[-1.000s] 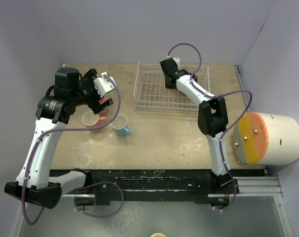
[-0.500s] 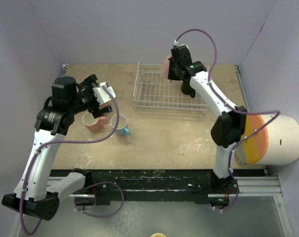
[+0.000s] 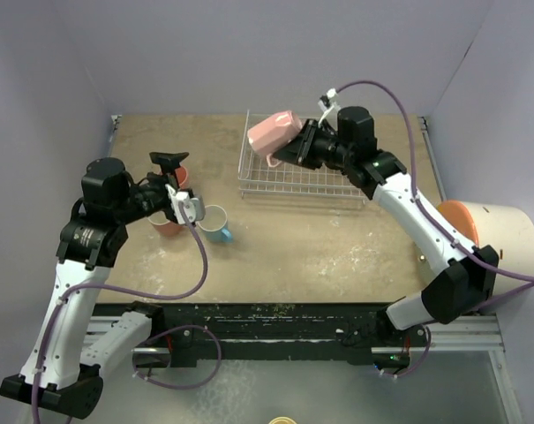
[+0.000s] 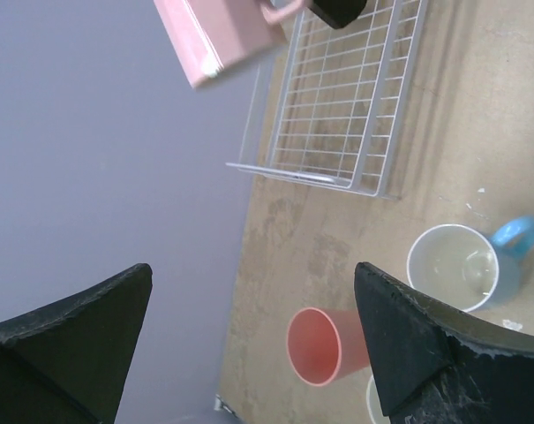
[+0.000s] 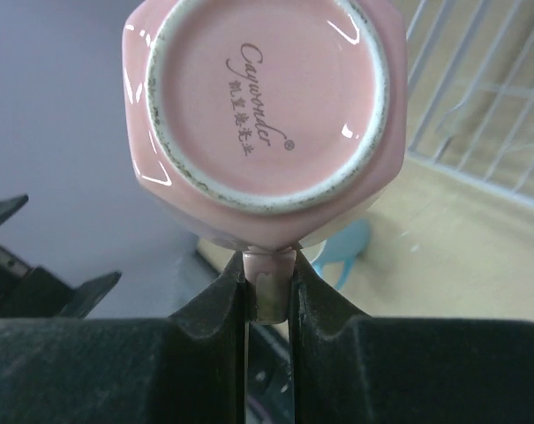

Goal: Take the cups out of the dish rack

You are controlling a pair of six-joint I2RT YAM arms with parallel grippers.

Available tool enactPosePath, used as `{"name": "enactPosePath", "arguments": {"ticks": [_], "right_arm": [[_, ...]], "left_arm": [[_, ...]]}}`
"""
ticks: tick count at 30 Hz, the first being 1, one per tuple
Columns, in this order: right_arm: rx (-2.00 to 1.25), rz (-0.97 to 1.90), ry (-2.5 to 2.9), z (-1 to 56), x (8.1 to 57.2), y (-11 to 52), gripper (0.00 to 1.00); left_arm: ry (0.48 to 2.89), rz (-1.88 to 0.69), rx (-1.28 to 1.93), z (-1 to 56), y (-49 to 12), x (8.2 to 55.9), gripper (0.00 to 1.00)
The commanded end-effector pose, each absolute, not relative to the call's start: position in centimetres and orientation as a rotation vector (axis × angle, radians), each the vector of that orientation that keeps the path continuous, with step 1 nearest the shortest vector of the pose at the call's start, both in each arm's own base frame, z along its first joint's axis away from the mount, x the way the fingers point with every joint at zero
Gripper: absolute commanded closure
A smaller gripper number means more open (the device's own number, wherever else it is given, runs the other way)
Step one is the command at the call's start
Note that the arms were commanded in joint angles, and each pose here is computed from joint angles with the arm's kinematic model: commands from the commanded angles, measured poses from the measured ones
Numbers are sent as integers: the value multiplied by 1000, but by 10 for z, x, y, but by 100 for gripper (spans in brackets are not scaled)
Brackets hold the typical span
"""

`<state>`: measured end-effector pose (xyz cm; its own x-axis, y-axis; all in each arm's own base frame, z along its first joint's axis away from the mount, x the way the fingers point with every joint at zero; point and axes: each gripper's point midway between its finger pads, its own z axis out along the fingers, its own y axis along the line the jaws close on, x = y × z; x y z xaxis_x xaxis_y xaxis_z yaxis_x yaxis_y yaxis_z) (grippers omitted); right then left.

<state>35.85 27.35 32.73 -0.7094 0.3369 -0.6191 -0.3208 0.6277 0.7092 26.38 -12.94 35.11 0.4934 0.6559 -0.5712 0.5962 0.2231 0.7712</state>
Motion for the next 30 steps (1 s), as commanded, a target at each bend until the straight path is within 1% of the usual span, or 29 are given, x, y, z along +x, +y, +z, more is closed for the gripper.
{"name": "enactPosePath", "arguments": {"ticks": [1, 7, 12, 14, 20, 30], "right_arm": [[-123, 1562, 1832, 399, 298, 312, 100], [-199, 1866, 1753, 412, 238, 352, 100], [-224, 1985, 1717, 419, 215, 367, 100], [-230, 2016, 1706, 421, 209, 371, 100], [-242, 2095, 1695, 420, 193, 382, 100], [-250, 2154, 1694, 415, 176, 396, 100]], "left_arm": [[926, 95, 1507, 373, -144, 252, 1], [746, 152, 1565, 376, -153, 242, 0], [734, 160, 1580, 378, -153, 242, 0], [732, 166, 1578, 380, -153, 242, 2], [705, 159, 1578, 385, -154, 235, 19], [676, 161, 1551, 397, -156, 230, 37]]}}
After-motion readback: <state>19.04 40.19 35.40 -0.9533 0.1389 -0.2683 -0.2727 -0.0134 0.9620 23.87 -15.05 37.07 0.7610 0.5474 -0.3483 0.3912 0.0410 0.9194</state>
